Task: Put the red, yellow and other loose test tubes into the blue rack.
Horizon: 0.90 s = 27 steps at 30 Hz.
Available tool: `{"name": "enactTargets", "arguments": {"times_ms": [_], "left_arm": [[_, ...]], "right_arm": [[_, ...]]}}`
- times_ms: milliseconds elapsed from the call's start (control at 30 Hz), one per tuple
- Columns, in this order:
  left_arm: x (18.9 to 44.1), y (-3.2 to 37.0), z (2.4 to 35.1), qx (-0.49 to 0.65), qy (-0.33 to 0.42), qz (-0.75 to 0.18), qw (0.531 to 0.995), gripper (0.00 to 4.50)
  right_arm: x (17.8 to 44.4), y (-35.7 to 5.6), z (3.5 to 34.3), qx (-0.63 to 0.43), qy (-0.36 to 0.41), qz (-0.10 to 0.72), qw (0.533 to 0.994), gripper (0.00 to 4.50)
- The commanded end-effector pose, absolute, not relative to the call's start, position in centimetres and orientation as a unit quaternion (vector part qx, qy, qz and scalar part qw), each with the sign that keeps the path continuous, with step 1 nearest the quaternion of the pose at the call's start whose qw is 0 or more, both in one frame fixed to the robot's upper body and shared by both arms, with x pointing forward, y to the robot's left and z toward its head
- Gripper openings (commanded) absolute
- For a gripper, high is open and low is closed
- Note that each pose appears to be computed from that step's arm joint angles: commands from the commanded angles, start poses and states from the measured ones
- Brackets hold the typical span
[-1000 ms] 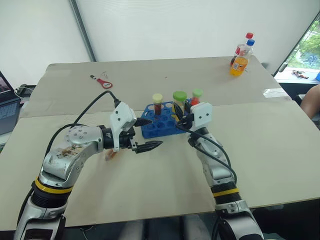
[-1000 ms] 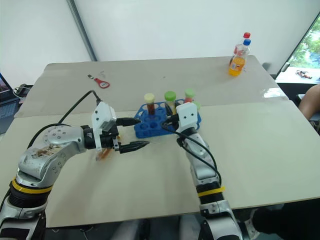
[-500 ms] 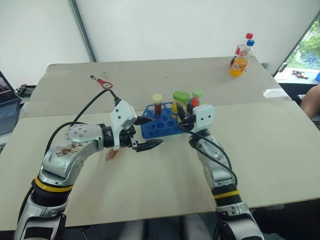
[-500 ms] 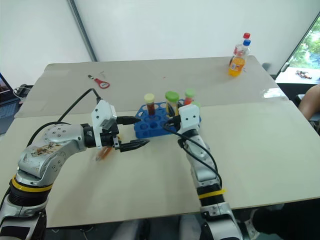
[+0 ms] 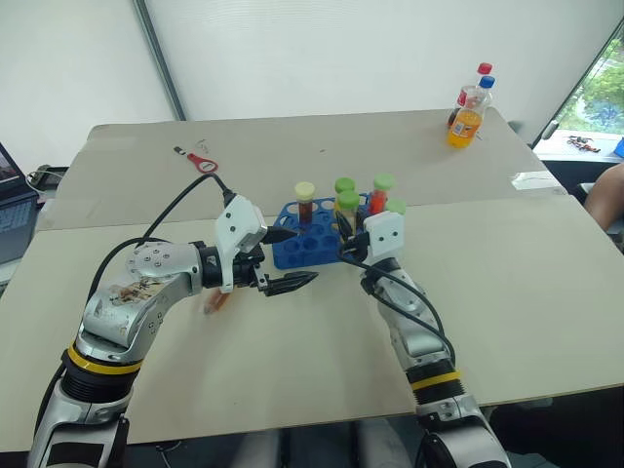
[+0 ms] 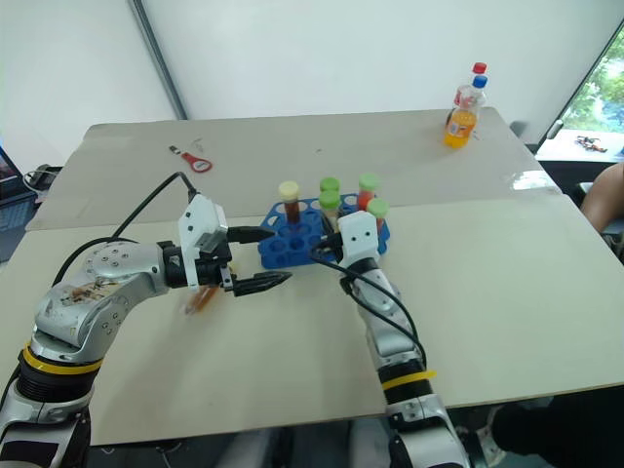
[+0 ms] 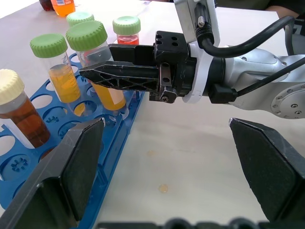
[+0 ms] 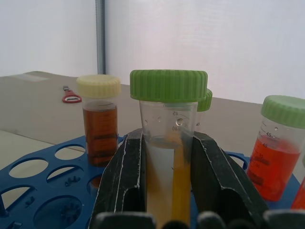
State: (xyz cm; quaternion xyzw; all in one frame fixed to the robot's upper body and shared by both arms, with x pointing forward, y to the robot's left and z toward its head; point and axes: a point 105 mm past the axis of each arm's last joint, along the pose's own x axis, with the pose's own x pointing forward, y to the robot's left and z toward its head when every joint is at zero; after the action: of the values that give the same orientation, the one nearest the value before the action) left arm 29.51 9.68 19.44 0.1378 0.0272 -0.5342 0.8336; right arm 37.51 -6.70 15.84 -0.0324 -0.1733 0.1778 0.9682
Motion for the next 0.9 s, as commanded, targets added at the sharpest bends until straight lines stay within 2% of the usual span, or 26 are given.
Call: {"name": "enactTargets", "arguments": {"times_ms": [33, 100, 167, 267, 333, 500, 633, 733, 900], "left_arm": [[29.3, 9.4, 20.7, 0.151, -0.003, -0.535, 0.831, 4.50], [29.3, 9.4, 20.7, 0.151, -0.003, -0.535, 0.832, 4.50], [29.3, 9.5, 20.7, 0.152, -0.001, -0.535, 0.831, 4.50], [29.5, 10.1, 20.5, 0.165, 0.010, -0.525, 0.835, 4.50], [29.6, 11.0, 20.6, 0.184, 0.024, -0.513, 0.838, 4.50], [29.3, 15.4, 20.4, 0.256, 0.122, -0.484, 0.828, 4.50], [29.7, 18.8, 20.1, 0.302, 0.207, -0.438, 0.821, 4.50], [29.9, 21.0, 19.7, 0.314, 0.268, -0.414, 0.811, 4.50], [31.1, 21.2, 17.8, 0.291, 0.332, -0.393, 0.806, 4.50]], "right_arm": [[37.0, -7.6, 17.3, -0.006, -0.204, 0.167, 0.965, 2.19], [37.0, -7.9, 17.1, -0.008, -0.200, 0.166, 0.966, 2.83], [36.8, -8.3, 16.9, -0.008, -0.193, 0.166, 0.967, 3.69], [36.2, -8.7, 16.5, -0.014, -0.178, 0.173, 0.969, 4.48], [35.3, -8.8, 16.4, -0.031, -0.169, 0.189, 0.967, 4.48], [31.8, -9.5, 16.9, -0.064, -0.144, 0.262, 0.952, 4.48], [28.7, -8.5, 17.7, -0.083, -0.111, 0.382, 0.914, 4.48], [26.3, -7.6, 17.9, -0.132, -0.061, 0.494, 0.857, 4.48], [25.3, -7.1, 18.8, -0.181, -0.031, 0.573, 0.798, 4.48]]}}
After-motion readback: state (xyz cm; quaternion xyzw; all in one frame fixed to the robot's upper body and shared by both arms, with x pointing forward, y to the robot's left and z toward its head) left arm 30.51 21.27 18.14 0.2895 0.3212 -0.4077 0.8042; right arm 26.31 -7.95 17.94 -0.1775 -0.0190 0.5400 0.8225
